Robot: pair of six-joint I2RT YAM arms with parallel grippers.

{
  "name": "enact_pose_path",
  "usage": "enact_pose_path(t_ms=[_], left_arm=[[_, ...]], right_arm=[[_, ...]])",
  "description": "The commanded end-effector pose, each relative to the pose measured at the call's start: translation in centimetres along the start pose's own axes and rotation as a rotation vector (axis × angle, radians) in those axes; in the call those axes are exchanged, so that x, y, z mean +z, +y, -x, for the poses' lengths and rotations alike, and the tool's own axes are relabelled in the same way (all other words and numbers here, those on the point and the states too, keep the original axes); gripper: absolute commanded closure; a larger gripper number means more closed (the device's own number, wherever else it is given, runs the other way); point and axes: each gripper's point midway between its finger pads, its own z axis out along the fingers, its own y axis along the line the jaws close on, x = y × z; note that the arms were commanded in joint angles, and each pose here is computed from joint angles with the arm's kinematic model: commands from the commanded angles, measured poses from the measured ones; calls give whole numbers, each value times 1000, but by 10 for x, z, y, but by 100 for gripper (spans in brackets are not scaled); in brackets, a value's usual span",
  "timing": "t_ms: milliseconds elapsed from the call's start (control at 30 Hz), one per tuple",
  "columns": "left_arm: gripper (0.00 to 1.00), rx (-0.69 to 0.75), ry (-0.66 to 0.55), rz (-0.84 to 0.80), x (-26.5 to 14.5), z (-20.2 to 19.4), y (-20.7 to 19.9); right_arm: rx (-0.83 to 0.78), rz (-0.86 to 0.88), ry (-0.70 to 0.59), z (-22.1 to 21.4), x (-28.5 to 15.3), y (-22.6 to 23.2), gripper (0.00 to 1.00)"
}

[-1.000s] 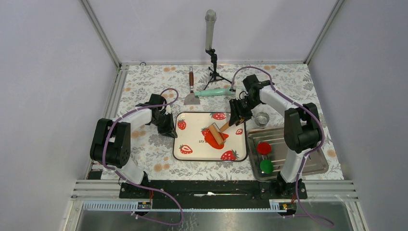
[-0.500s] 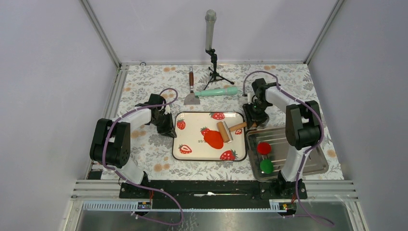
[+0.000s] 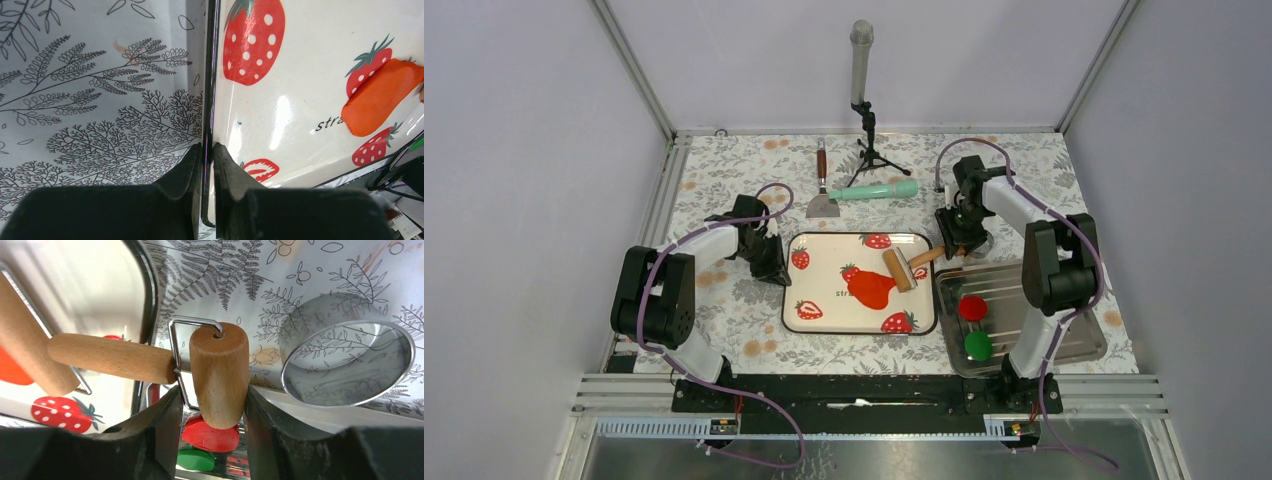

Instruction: Roll out the dumpling wrappers from the dough

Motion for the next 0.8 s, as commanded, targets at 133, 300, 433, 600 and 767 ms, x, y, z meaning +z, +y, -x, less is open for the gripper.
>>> enact_pose_path(t_ms=[133,300,433,600,767], left_arm=[[99,56,-85,-4,-13,18,-2],[61,124,-204,-58,-35,28,-16],[51,240,-386,-134,-64,40,-36],[41,556,-666,-349,-94,47,-99],[40,1020,-796,-517,-97,23,-189]], right_arm=[[-89,137,-222,20,-72,35,100],[-119,233,-272,11,-86,54,100],[-116,298,-292,8,-90,67,100],[-120,353,-311,9,-96,77,100],[-87,421,-319,5,-106,90,100]])
